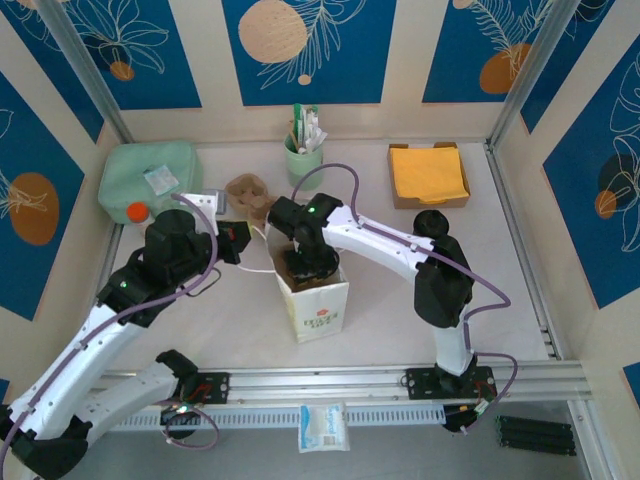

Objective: Pack the takeout coffee

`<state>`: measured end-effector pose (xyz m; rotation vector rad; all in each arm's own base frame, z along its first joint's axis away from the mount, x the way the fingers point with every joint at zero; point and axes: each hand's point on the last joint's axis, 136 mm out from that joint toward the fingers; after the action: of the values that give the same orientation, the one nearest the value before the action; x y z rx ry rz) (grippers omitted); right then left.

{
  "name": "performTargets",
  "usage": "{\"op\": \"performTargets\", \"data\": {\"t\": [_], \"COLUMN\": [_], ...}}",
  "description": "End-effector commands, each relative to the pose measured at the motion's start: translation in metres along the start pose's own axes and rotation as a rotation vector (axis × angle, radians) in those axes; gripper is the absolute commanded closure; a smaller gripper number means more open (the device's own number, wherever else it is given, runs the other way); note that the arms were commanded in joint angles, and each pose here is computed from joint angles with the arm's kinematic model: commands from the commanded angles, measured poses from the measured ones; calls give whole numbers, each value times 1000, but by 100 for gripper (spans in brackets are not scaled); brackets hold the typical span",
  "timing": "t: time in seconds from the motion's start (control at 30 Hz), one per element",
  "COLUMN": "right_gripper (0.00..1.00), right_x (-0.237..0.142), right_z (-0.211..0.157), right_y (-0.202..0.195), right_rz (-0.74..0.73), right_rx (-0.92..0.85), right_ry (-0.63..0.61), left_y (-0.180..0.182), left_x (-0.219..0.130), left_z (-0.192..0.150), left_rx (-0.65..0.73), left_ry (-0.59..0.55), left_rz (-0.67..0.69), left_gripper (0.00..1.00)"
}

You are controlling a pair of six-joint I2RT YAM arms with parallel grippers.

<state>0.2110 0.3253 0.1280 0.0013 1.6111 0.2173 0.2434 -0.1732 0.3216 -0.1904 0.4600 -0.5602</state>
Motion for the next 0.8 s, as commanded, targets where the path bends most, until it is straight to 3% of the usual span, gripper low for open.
{"op": "performTargets", "data": {"t": [0.0,0.47,0.77], "right_gripper": [76,76,76], "right_x": [-9,20,20], "right_z": [-10,-16,-14], "right_y": [0,-2,-1], "right_rz": [15,-24,-26], "right_rx": [-5,-4,-11], "right_ry": [11,58,53], "left_y": [-3,-3,-4], "left_x": [-1,5,7], "left_z": [5,-4,-6], "left_rx": [-12,-35,-40], "left_ry": [-30,-16,-9], "left_rz": [-14,-24,-30], "left_gripper": [99,96,94]}}
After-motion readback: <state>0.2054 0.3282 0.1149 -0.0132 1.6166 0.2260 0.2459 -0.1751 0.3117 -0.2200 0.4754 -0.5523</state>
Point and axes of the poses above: each hand's point on the last joint's axis, 136 mm out from that joint toward the fingers, its own x axis out along the fingers, its own y axis along the line the jaws close on, z = x × y, and after that the axes turned 9 degrees about x, right-handed
